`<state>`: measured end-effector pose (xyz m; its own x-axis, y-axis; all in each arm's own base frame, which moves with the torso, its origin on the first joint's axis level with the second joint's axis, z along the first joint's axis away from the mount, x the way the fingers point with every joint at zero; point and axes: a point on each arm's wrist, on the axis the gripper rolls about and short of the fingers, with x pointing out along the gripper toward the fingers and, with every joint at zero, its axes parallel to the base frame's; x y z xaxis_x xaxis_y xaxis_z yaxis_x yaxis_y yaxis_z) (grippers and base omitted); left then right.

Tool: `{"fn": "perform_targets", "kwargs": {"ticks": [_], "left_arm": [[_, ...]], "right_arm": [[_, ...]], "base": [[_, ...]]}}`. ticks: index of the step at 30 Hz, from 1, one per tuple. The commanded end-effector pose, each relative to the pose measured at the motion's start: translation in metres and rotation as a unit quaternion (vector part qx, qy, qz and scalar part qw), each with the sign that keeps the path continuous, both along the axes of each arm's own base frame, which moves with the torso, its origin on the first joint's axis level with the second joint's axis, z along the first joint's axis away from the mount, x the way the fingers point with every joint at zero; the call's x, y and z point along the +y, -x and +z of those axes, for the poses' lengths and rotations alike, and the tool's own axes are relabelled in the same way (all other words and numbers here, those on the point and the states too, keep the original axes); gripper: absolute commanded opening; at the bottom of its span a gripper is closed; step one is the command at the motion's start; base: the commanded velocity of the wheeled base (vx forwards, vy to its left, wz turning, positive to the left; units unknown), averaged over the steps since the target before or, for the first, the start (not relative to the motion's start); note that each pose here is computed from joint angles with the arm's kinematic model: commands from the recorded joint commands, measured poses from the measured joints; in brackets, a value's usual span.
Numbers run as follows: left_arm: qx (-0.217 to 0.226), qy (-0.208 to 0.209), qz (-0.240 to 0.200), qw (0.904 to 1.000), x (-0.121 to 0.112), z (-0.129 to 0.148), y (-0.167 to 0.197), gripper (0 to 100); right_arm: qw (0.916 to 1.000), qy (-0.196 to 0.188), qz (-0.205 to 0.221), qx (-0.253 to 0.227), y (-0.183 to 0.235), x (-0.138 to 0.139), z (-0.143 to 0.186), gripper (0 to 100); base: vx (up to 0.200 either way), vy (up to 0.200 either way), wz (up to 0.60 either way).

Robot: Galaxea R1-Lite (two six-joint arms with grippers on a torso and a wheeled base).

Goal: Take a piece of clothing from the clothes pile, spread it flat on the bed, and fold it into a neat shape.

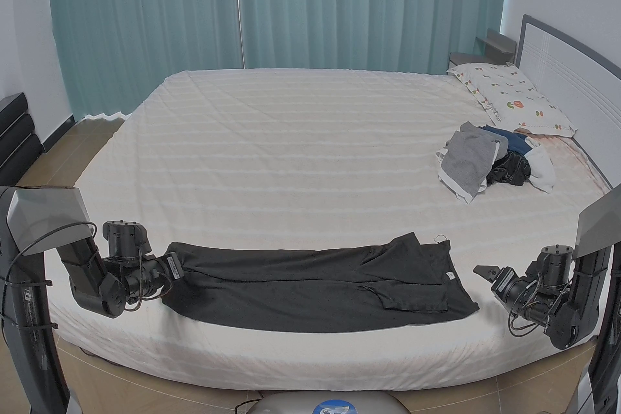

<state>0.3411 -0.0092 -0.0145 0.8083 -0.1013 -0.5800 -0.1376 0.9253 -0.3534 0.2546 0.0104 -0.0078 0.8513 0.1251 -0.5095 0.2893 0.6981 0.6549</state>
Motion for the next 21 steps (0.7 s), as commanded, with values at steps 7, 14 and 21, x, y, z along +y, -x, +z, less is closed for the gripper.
{"fn": "perform_targets", "kwargs": {"ticks": [7,14,21], "left_arm": [[-0.004,0.026,-0.014,0.9995,-0.022,0.005,0.001,0],[-0.014,0.047,-0.006,0.9988,-0.031,0.014,-0.001,0],[-0.016,0.051,-0.016,0.9985,-0.041,0.019,0.003,0]], "right_arm": [[1.0,0.0,0.0,0.001,-0.001,0.0,-0.003,100],[1.0,-0.007,-0.005,-0.002,-0.004,-0.001,-0.003,100],[0.9999,-0.007,-0.004,0.012,-0.005,-0.001,-0.011,100]], "base": [[0.0,-0.029,0.0],[0.0,-0.2,0.0],[0.0,-0.2,0.0]]}}
